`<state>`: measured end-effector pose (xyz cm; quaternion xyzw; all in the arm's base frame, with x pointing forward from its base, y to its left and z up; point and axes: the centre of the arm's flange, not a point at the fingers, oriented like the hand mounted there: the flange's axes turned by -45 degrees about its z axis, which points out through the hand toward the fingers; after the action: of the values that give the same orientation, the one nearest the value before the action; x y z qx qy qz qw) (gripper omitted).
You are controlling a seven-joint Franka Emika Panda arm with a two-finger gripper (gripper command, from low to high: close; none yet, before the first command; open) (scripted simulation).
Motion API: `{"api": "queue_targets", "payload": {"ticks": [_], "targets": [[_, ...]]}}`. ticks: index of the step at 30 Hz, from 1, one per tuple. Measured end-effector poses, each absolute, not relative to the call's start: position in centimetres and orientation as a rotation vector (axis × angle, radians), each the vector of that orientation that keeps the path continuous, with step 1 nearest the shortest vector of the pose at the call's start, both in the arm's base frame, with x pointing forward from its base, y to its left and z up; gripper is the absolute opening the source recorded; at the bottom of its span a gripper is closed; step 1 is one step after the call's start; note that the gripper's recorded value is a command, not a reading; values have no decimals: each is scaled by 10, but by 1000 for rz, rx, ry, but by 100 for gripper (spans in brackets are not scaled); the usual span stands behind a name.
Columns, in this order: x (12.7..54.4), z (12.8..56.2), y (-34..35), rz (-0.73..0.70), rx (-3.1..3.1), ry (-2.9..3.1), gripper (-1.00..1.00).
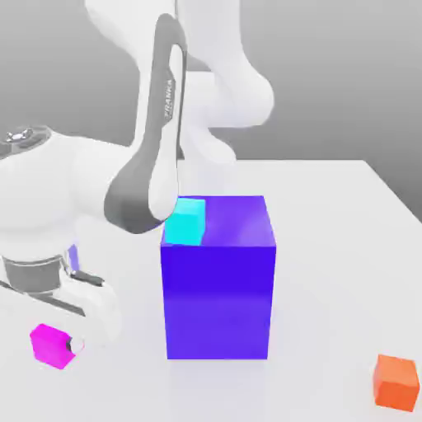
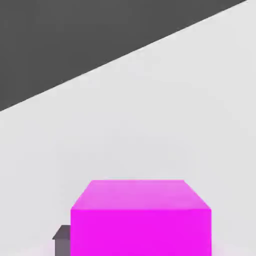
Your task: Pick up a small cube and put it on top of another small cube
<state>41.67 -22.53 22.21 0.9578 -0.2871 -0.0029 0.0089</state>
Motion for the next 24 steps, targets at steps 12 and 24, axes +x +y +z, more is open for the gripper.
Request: {"api": "queue_targets", "payload": {"ticks": [12,24], "targets": [[285,243,-259,-6,2586,-1763,-100],[235,191,-252,3,2347,-2097,-100]]}}
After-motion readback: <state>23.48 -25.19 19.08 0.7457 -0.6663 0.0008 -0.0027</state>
